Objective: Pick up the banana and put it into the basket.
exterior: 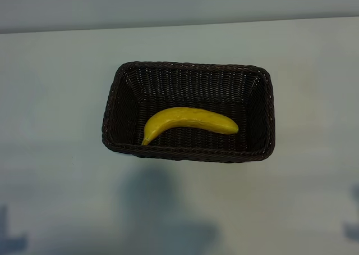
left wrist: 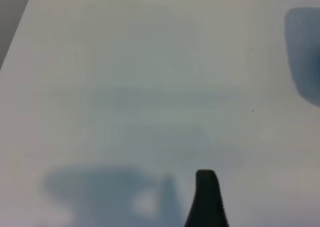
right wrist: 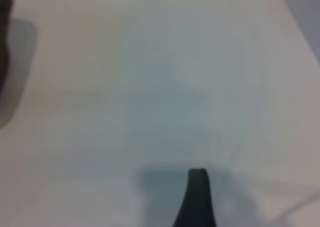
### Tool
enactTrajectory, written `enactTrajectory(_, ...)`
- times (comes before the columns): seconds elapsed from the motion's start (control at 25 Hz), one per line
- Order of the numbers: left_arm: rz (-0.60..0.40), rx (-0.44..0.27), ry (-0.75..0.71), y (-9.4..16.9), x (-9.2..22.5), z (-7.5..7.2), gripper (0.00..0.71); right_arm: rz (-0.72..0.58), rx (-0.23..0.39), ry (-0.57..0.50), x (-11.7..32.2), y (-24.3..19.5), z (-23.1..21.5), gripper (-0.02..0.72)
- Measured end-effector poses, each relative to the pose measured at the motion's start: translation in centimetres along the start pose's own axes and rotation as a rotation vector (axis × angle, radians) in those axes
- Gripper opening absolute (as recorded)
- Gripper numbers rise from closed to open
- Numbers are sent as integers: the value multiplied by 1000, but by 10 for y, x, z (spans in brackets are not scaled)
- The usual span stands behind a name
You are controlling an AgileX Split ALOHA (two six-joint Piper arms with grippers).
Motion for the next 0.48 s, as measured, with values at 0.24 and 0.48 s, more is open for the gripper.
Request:
enactTrajectory(0.24,0,0,0,0,0,0,573,-7,-17,-3,0,0,1,605)
enactTrajectory(0.48,0,0,0,0,0,0,573,-7,-17,-6,0,0,1,605)
Point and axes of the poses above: a point on each arm's last joint axis where the gripper is mounted, y pointing back along that axis away from the gripper, z along the wrist's bending axis when the last joint is at zero, x = y × z, the point moved 6 cm from there along -y, pointing out along that axis toward the gripper, and after that the axes turned 12 degrees about y, right-handed, at the moved point
